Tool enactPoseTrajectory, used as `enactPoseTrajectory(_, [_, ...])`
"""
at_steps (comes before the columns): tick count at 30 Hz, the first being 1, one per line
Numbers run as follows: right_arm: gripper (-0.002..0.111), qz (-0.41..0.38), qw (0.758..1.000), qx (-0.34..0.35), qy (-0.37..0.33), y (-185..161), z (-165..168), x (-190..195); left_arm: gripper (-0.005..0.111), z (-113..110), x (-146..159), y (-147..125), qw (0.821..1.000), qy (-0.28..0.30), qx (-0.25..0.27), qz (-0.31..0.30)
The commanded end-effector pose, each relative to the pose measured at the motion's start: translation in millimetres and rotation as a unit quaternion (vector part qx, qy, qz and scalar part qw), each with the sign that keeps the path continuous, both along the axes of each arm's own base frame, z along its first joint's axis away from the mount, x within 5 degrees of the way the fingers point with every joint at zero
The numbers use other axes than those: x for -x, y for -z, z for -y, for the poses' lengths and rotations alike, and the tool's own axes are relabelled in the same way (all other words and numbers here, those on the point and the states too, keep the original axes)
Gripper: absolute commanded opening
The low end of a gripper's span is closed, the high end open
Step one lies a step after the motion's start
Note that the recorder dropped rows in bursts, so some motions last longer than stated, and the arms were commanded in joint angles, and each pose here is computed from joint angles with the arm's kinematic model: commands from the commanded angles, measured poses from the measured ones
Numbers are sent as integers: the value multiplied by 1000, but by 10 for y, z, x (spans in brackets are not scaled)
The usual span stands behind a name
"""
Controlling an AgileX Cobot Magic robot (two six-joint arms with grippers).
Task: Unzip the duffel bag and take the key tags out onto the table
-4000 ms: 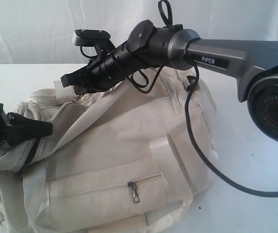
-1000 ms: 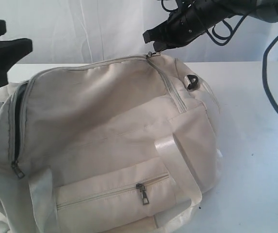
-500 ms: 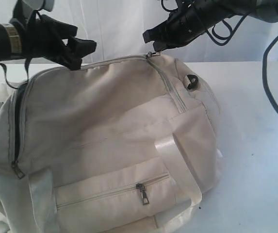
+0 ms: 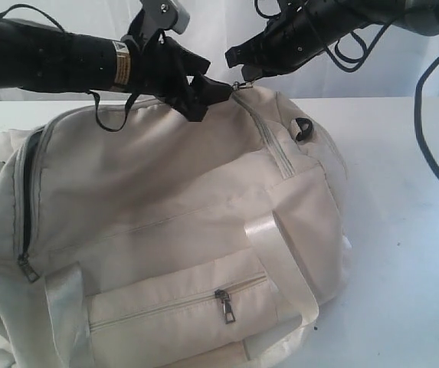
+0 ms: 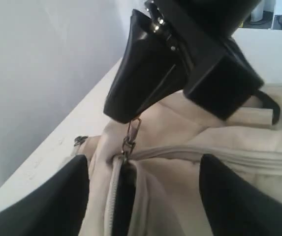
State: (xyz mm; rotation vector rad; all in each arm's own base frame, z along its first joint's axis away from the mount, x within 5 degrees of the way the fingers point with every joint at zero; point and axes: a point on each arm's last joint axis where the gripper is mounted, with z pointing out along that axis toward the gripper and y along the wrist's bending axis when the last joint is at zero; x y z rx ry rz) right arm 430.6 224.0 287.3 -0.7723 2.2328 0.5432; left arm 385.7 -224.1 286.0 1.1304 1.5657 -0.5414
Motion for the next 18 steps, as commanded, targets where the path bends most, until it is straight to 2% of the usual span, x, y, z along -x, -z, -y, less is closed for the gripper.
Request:
enactPoseTrajectory(1, [0,6,1000,-3,6,-27,48,-20,65,102,-30,-27,1000,10,13,-15])
enactPoseTrajectory(6, [0,3,1000,-1,4,-23,48,-14,54,136,-150,141,999,-7,11,-35])
enactPoseTrajectory(10, [0,2,1000,-1,4,-22,48,-12,54,142,-197,264,998,-19,8,-53])
enactPoseTrajectory(18, [0,-2,1000,-8,5,-27,40,-9,55,70,-295,282,996,-82,-8,-37])
